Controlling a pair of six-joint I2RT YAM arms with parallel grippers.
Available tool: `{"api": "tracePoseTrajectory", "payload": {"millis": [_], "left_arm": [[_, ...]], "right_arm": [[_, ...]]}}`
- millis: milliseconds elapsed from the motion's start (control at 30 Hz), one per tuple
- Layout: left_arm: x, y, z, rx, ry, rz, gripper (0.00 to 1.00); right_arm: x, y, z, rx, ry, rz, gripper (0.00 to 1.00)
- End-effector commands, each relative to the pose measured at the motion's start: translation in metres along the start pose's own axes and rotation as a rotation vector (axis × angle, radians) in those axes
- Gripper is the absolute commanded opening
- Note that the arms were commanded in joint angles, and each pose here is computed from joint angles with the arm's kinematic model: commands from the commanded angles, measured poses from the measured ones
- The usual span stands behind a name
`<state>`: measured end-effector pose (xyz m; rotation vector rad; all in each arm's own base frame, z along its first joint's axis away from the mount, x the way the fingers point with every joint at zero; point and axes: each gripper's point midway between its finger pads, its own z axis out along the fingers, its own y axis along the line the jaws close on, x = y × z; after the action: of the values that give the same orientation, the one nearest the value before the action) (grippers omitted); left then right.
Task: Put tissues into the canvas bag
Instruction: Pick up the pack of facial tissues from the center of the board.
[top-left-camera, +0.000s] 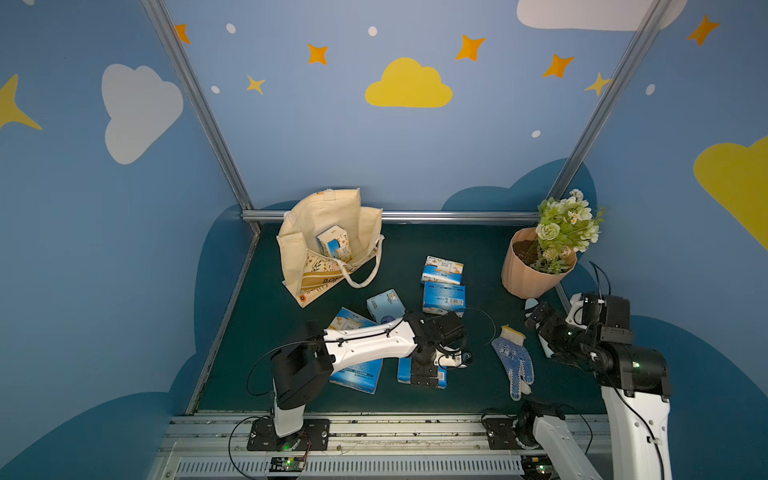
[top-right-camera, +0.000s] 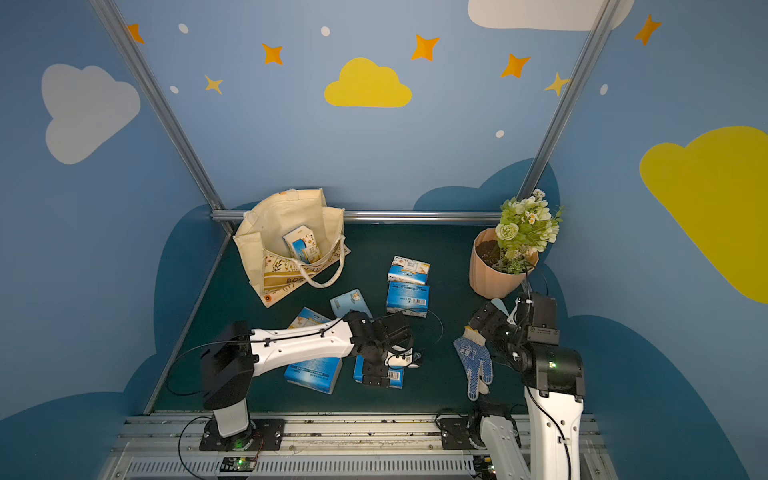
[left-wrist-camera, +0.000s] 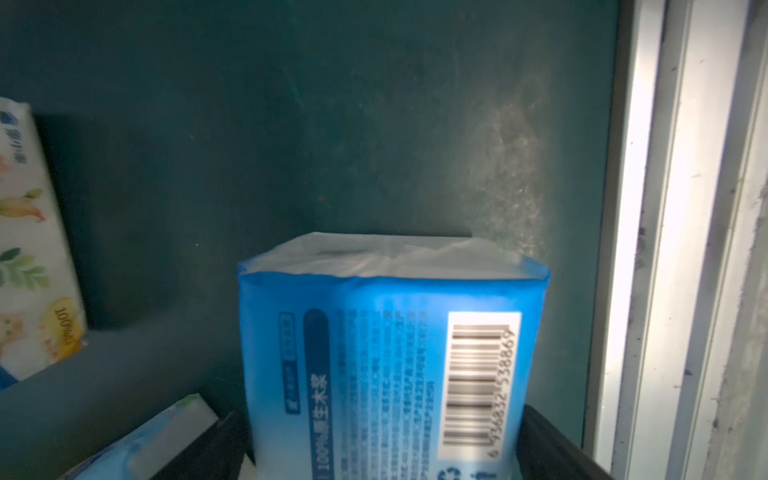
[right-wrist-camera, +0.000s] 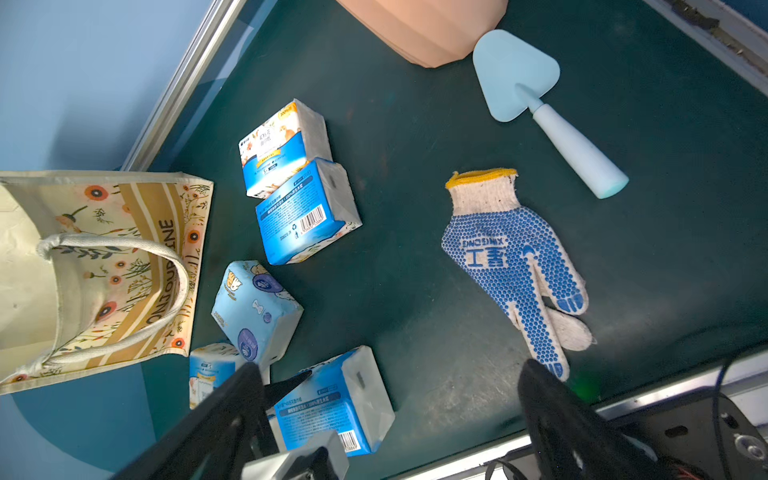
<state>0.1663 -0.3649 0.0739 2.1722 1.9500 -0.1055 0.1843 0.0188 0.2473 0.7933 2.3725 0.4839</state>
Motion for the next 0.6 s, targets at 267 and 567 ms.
{"api": "tracePoseTrajectory", "payload": {"millis": [267, 567], "left_arm": [[0.008, -0.022, 0.029, 0.149, 0.082, -0.004, 0.98], [0.000, -0.012, 0.016, 0.083, 0.031, -0.031, 0.65]], "right_arm": [[0.001, 0.003, 0.003, -0.048, 0.013, 0.001, 0.97], [-0.001, 0.003, 0.002, -0.059, 0.003, 0.003, 0.97]]}}
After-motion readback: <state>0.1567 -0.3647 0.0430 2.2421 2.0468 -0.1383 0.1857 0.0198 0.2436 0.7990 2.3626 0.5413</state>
